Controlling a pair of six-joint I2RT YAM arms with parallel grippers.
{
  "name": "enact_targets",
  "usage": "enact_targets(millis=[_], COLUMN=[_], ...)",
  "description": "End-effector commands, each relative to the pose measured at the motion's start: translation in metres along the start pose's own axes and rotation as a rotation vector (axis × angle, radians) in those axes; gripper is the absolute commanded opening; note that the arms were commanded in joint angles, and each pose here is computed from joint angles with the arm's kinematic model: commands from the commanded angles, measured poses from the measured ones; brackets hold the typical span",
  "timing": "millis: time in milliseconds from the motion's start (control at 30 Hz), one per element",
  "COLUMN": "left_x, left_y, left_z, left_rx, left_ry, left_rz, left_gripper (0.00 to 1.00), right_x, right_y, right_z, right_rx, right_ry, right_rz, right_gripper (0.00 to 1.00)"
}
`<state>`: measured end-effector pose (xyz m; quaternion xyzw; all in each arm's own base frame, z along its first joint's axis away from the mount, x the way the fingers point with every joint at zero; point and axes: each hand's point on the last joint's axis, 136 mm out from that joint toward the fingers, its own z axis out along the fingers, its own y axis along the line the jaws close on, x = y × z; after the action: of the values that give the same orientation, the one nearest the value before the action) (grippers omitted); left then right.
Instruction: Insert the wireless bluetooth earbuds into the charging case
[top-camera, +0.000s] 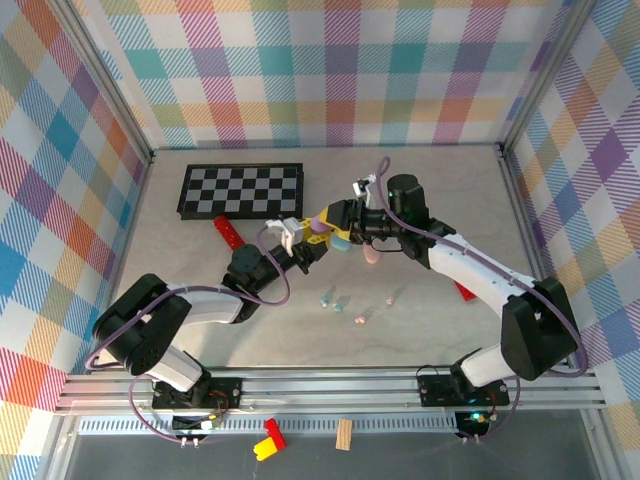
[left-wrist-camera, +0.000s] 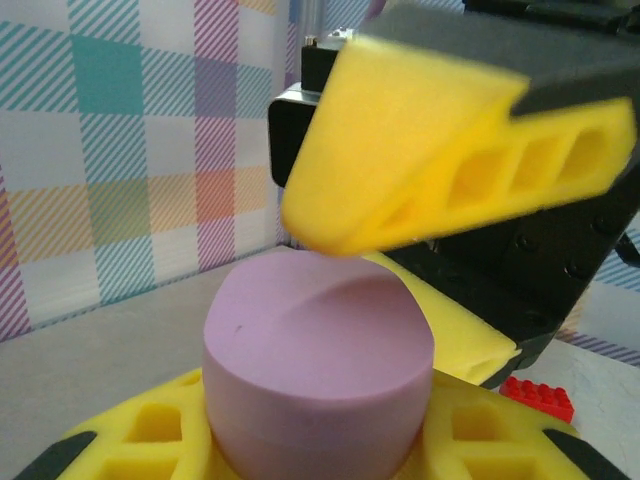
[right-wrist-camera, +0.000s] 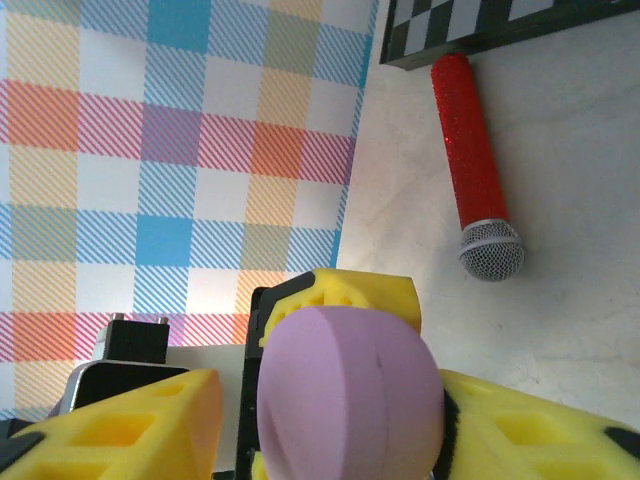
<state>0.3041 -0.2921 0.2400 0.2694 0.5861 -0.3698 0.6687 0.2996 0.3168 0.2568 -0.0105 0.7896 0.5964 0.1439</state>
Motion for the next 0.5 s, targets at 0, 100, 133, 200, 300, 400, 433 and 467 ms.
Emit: enact_targets(millis=[0,100,133,200,300,400,433,467], left_x=[-0.028,-0.026,-0.025,-0.023,-0.018,-0.009,-0.005,-0.001], left_y=[-0.014,-0.012,-0.012,-0.011,-0.009,-0.007,-0.006,-0.004], left_z=[0.0,-0.002,-0.003,-0.004,-0.007,-0.012,-0.015,-0.019], left_rx=[0.058,0.044,0.042,0.034,0.021,0.006,-0.005,-0.015], left_ry=[-0.083,-0.08,-0.078,-0.072,-0.061,-0.038,-0.027,-0.017], left_rz=[0.007,0.012,0.013,0.018,0.025,0.04,0.041,0.042], left_gripper=[0.29,0.3,0.3,0.31,0.41,0.62,0.69,0.75], right_x=[0.001,0.0,-0.001,-0.002,-0.005,-0.012,-0.015,-0.017], right_y=[0.016,0.013,0.012,0.008,-0.003,-0.025,-0.033,-0.042], right_z=[0.002,0.0,-0.001,-0.002,-0.005,-0.006,-0.005,-0.004], right_rx=[-0.083,-0.075,-0.069,-0.056,-0.019,0.063,0.093,0.128], right_ry=[0.028,0.016,0.009,-0.003,-0.033,-0.074,-0.085,-0.094], right_rz=[0.003,0.007,0.008,0.01,0.012,0.014,0.008,0.006], right_gripper=[0.45,0.34,0.31,0.26,0.24,0.23,0.23,0.23])
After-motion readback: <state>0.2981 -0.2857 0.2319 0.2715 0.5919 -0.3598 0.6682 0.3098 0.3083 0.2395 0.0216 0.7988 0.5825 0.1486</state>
